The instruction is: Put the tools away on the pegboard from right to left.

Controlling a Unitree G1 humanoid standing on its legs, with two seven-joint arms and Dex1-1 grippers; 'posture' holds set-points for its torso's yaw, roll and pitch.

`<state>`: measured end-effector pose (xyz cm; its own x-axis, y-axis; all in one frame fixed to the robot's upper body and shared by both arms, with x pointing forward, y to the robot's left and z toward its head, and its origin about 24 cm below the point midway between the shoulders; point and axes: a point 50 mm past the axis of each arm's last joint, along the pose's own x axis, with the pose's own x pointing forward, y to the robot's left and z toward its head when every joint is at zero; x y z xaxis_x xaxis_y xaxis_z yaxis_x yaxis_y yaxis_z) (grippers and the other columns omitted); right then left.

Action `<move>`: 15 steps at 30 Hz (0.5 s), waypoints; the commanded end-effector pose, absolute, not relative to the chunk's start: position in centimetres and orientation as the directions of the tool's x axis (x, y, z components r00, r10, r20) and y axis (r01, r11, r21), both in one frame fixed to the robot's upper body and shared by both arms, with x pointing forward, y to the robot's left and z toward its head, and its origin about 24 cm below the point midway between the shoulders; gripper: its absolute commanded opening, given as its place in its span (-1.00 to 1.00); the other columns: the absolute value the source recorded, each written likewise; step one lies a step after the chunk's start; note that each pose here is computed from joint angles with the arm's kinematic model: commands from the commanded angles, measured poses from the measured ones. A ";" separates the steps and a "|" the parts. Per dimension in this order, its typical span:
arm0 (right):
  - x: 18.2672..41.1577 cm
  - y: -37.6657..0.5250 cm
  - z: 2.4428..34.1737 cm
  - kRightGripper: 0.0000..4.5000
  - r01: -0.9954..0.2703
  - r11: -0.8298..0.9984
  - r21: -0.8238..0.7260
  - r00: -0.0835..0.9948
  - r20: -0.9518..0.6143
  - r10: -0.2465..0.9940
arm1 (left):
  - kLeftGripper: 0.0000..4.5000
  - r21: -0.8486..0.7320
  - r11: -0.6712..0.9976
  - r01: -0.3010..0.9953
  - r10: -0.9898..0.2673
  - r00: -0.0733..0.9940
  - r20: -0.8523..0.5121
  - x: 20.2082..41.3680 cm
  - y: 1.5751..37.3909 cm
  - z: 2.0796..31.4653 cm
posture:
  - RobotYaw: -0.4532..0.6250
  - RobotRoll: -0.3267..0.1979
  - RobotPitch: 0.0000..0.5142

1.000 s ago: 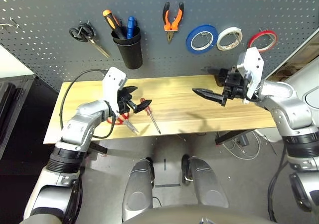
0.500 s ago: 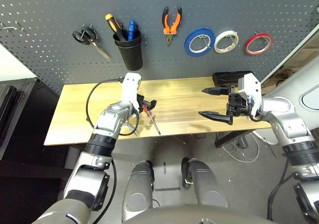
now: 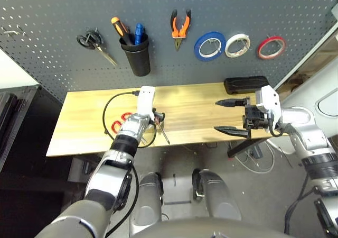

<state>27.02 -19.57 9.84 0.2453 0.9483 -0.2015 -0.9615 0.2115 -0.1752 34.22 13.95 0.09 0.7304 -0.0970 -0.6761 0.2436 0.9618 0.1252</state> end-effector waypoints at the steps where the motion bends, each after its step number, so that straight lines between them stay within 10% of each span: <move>1: 26.3 -19.7 9.7 0.97 -0.965 0.200 -0.167 0.234 -0.219 0.947 | 1.00 0.146 0.966 0.214 -0.057 0.725 -0.687 34.2 14.2 -0.7 | -0.42 0.25 -0.52; 15: 24.5 -19.2 9.6 0.97 -0.967 0.210 -0.142 0.238 -0.220 0.946 | 1.00 0.136 0.976 0.171 -0.031 0.724 -0.689 34.2 14.2 -1.3 | -0.52 0.25 -0.20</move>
<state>24.81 -19.05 9.43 0.2339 0.9481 -0.2153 -0.9678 0.2060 -0.1444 34.28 14.44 -1.04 0.7332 -0.0343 -0.6792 0.1714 0.9758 0.1358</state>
